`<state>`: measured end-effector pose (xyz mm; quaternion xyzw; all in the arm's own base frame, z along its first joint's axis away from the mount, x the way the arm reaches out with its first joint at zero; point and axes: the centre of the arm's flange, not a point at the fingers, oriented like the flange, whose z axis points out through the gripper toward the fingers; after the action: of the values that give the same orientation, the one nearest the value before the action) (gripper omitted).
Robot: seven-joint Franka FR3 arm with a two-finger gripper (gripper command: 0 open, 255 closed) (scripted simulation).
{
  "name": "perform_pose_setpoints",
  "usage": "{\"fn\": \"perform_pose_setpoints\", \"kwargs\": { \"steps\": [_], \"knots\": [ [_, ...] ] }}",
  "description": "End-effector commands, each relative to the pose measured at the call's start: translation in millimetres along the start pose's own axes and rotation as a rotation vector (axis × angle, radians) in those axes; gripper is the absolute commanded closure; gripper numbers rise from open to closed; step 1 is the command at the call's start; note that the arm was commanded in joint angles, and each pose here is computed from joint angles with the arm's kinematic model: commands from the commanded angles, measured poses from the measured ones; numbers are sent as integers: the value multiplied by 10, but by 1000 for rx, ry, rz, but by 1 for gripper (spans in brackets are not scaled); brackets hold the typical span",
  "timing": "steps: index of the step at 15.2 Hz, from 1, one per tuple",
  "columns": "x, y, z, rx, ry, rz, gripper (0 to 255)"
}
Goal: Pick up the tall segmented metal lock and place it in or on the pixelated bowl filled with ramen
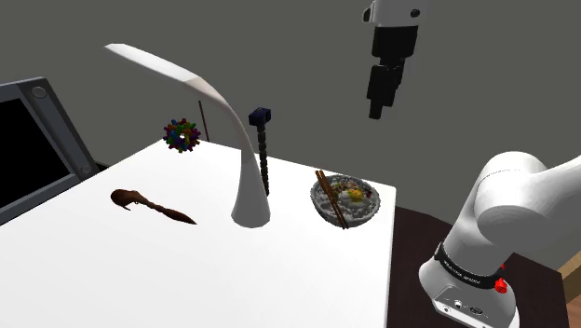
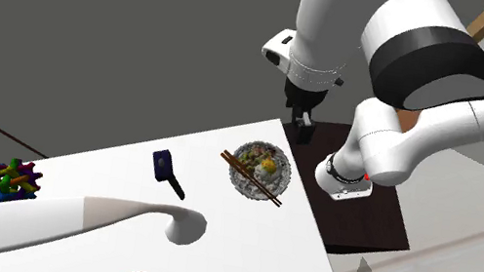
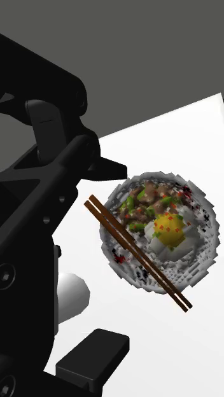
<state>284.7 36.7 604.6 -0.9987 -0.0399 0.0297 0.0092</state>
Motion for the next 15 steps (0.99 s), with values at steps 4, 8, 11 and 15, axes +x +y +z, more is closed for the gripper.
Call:
{"fn": "perform_pose_setpoints", "kwargs": {
  "steps": [4,8,11,15],
  "knots": [
    [373,-78,6,-4,10,-29,0],
    [868,-198,9,-10,24,-67,0],
    [1235,-300,7,-14,34,-95,0],
    [1720,-453,0,-20,48,-133,0]
  ]
}}
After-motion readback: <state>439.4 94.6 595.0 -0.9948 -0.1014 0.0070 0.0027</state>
